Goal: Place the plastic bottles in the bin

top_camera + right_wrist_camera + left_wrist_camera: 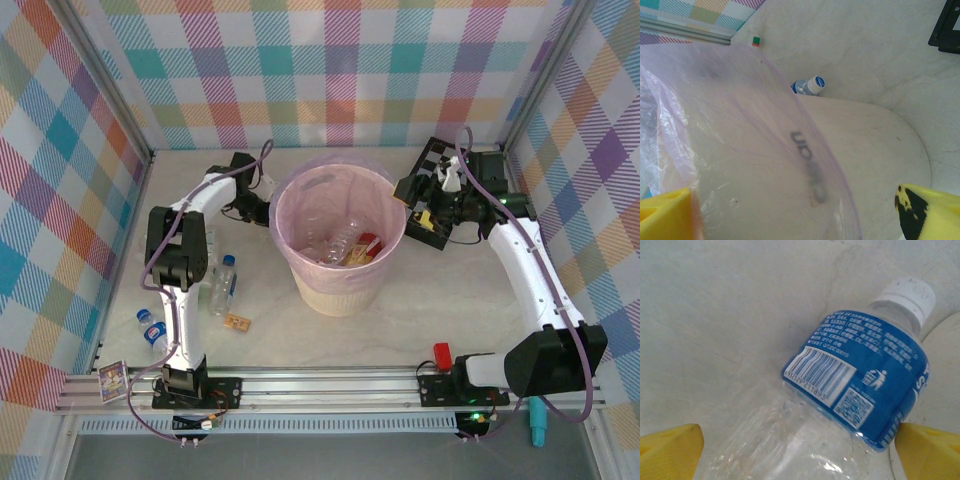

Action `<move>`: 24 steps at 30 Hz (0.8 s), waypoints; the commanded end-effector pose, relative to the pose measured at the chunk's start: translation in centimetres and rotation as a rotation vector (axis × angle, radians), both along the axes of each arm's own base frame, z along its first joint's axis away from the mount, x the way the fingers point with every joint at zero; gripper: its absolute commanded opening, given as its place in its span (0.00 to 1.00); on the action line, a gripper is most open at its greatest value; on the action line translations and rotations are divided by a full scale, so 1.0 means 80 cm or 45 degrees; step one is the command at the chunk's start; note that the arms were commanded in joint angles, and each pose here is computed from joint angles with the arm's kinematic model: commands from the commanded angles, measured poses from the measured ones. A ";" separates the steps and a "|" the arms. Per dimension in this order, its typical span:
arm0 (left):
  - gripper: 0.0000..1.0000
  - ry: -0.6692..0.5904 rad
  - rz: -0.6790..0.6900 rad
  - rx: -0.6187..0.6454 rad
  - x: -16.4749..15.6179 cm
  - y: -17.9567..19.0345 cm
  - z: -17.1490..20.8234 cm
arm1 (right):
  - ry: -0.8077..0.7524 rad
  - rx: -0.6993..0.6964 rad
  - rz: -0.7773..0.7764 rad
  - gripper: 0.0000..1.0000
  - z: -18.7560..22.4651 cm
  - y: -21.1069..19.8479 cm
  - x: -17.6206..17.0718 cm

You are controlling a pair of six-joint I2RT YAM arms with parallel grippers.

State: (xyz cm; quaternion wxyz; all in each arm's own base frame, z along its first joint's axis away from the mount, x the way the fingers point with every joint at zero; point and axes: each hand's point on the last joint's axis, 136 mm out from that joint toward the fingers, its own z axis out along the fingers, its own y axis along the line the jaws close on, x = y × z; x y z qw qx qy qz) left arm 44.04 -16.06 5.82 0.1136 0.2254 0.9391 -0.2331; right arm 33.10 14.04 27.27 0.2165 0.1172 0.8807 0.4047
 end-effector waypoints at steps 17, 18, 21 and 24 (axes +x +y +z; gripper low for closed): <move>0.72 0.088 0.224 0.040 -0.023 0.015 -0.033 | 0.026 -0.019 -0.006 0.96 -0.010 -0.001 -0.002; 0.71 0.085 0.233 0.039 -0.022 0.015 -0.033 | 0.027 -0.019 -0.007 0.96 -0.010 -0.001 -0.002; 0.63 0.082 0.252 0.057 -0.021 0.018 -0.032 | 0.027 -0.018 -0.005 0.96 -0.010 0.000 -0.002; 0.60 0.075 0.257 0.056 -0.020 0.019 -0.027 | 0.027 -0.014 -0.003 0.96 -0.009 0.000 -0.001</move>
